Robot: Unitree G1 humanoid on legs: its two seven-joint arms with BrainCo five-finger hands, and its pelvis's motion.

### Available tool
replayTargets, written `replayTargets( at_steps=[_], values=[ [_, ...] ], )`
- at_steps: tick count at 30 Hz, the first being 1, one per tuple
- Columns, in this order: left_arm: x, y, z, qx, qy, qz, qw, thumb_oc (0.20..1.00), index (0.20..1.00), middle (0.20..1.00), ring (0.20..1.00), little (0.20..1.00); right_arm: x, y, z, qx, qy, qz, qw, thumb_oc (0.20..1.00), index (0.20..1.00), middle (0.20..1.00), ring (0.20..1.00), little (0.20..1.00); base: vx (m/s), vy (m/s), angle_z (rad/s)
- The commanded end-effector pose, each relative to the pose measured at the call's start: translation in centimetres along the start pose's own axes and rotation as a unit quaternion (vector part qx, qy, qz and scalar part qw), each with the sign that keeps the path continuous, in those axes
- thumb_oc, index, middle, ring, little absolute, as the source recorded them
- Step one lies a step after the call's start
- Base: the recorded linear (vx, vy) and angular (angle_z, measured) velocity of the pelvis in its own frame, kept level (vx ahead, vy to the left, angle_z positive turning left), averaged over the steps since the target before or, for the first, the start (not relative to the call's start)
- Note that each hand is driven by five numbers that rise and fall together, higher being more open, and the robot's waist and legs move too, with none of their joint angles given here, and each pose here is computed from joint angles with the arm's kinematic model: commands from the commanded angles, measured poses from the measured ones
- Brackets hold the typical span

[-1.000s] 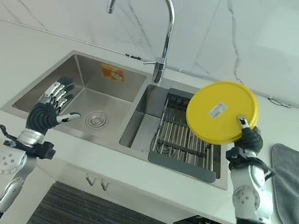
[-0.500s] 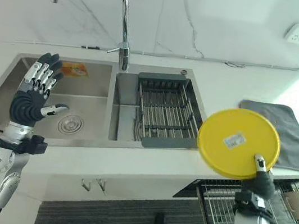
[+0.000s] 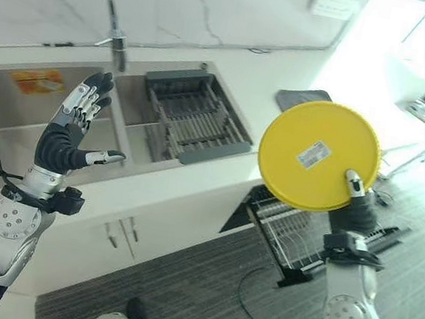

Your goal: Place the dishes in the dishwasher.

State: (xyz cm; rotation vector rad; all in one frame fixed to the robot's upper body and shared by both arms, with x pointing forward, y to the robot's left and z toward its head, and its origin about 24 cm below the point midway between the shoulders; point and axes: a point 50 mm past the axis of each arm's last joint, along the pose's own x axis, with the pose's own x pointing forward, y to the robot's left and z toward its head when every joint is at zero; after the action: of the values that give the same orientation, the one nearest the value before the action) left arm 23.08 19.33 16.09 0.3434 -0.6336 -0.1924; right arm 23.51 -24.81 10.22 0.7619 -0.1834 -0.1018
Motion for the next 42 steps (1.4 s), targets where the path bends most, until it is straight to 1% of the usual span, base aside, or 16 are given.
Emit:
replayTargets(
  at_steps=[1, 4, 6, 8, 9, 11, 16, 20, 24, 27, 33, 37, 42],
  values=[
    [0.7, 0.0, 2.2, 0.019, -0.063, 0.002, 0.998, 1.0, 1.0, 1.0, 1.0, 1.0, 0.0, 1.5, 3.8, -0.019, -0.089, 0.053, 0.994, 0.2, 0.2, 0.2, 0.2, 0.2, -0.25, -0.684, -0.74],
    [1.1, -0.1, 2.4, 0.035, -0.075, 0.003, 0.997, 1.0, 1.0, 1.0, 1.0, 1.0, 0.3, 2.1, 3.5, -0.013, -0.089, 0.073, 0.993, 0.2, 0.2, 0.2, 0.2, 0.2, -0.39, -0.938, -0.6],
    [1.4, 0.4, 2.6, 0.059, -0.085, 0.006, 0.995, 1.0, 1.0, 1.0, 1.0, 1.0, 0.6, 2.8, 3.5, -0.005, -0.093, 0.097, 0.991, 0.2, 0.2, 0.2, 0.2, 0.2, -0.42, -1.059, -0.85],
    [0.5, 0.3, 2.3, 0.036, -0.074, 0.036, 0.996, 1.0, 1.0, 1.0, 1.0, 1.0, 1.6, 4.2, 3.8, -0.022, -0.077, 0.113, 0.99, 0.2, 0.2, 0.2, 0.2, 0.2, -0.31, -0.981, 0.09],
    [-1.0, -0.1, 1.8, 0.035, -0.061, 0.046, 0.997, 1.0, 1.0, 1.0, 1.0, 1.0, 1.2, 4.5, 4.0, -0.052, -0.069, 0.134, 0.987, 0.2, 0.2, 0.2, 0.2, 0.2, -0.23, -0.87, 0.1],
    [-1.6, 0.0, 1.4, 0.025, -0.048, 0.051, 0.997, 1.0, 1.0, 1.0, 1.0, 1.0, 1.0, 4.7, 3.8, -0.066, -0.075, 0.146, 0.984, 0.2, 0.2, 0.2, 0.2, 0.2, -0.05, -0.43, -0.65],
    [-0.7, -0.7, 0.9, 0.007, -0.042, 0.032, 0.999, 1.0, 1.0, 1.0, 1.0, 1.0, 1.0, 5.2, 2.3, -0.056, -0.072, 0.137, 0.986, 0.2, 0.2, 0.2, 0.2, 0.2, 0.11, -0.001, 0.2],
    [0.2, -1.7, 0.8, 0.016, -0.045, 0.029, 0.998, 1.0, 1.0, 1.0, 1.0, 1.0, 1.1, 4.9, 1.8, -0.057, -0.06, 0.14, 0.987, 0.2, 0.2, 0.2, 0.2, 0.2, 0.17, 0.159, 0.6],
    [0.4, -1.6, 0.7, 0.015, -0.042, 0.036, 0.998, 1.0, 1.0, 1.0, 1.0, 1.0, 1.0, 4.5, 2.0, -0.057, -0.055, 0.144, 0.986, 0.2, 0.2, 0.2, 0.2, 0.2, 0.23, 0.224, 0.04],
    [0.6, -1.4, 0.8, 0.015, -0.048, 0.038, 0.998, 1.0, 1.0, 1.0, 1.0, 1.0, 1.1, 4.9, 1.9, -0.05, -0.056, 0.15, 0.986, 0.2, 0.2, 0.2, 0.2, 0.2, 0.17, 0.235, 0.05],
    [0.2, -0.7, 0.6, 0.029, -0.039, 0.03, 0.998, 1.0, 1.0, 1.0, 1.0, 1.0, 0.7, 5.0, 0.5, -0.042, -0.036, 0.159, 0.986, 0.2, 0.2, 0.2, 0.2, 0.2, 0.17, 0.164, 0.21],
    [0.2, -0.3, 0.4, 0.02, -0.026, 0.022, 0.999, 1.0, 1.0, 1.0, 1.0, 1.0, 0.0, 4.1, 0.0, -0.046, -0.022, 0.153, 0.987, 0.2, 0.2, 0.2, 0.2, 0.2, 0.24, -0.182, 0.42],
    [-0.9, -0.4, 0.5, 0.027, -0.027, 0.013, 0.999, 1.0, 1.0, 1.0, 1.0, 1.0, -0.9, 3.6, 0.0, -0.054, -0.02, 0.156, 0.986, 0.2, 0.2, 0.2, 0.2, 0.2, 0.22, -0.308, 0.63]
  ],
)
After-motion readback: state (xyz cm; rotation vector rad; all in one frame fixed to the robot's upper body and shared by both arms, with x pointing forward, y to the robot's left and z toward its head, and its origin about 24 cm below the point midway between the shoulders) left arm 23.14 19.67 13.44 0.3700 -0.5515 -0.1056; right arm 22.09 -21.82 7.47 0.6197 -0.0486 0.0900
